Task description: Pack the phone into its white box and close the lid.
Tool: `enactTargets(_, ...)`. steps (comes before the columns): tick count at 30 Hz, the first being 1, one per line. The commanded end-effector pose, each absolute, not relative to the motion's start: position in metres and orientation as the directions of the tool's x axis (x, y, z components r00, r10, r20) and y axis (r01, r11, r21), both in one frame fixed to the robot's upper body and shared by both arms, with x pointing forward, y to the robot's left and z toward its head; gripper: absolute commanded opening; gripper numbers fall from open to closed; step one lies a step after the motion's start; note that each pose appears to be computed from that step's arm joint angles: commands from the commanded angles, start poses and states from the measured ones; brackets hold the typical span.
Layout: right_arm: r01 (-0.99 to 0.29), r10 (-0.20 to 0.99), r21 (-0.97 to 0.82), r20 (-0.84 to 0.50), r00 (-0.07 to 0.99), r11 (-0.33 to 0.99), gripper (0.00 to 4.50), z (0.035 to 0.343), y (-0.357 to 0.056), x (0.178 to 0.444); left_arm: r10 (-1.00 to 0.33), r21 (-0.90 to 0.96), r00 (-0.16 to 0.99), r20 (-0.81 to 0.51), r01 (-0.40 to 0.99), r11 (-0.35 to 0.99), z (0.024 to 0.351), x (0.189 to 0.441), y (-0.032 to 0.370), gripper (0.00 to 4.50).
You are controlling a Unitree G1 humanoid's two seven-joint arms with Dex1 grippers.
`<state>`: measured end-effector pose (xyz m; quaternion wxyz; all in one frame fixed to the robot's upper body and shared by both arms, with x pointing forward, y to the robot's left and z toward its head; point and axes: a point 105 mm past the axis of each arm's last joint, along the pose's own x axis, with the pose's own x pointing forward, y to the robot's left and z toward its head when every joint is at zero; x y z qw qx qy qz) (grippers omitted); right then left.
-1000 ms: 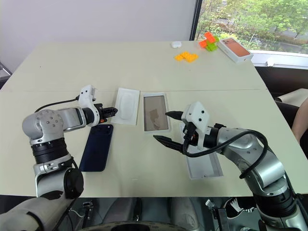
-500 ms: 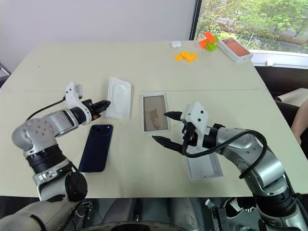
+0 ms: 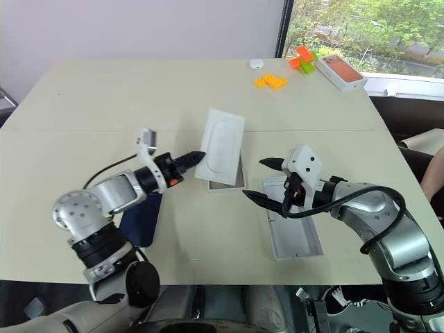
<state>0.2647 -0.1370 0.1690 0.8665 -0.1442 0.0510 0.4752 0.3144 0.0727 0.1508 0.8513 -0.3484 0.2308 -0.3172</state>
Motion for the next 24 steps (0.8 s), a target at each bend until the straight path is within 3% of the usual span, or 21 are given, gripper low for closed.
enactTargets(1, -0.827, 0.808, -0.239, -0.199, 0.554, 0.508, 4.5, 0.178, -0.139, 0.263, -0.616, -0.731, 0.758, -0.213, 0.295, 0.616, 0.151, 0.32, 0.072, 0.04)
enactTargets(8, -0.831, 0.812, -0.235, -0.2, 0.548, 0.504, 4.5, 0.177, -0.138, 0.264, -0.546, -0.758, 0.799, -0.252, 0.188, 0.625, 0.145, 0.323, 0.077, 0.04)
enactTargets(24, -0.846, 0.828, -0.227, -0.196, 0.525, 0.483, 4.5, 0.174, -0.128, 0.262, -0.653, -0.859, 0.757, -0.037, 0.31, 0.408, 0.178, 0.321, 0.05, 0.04)
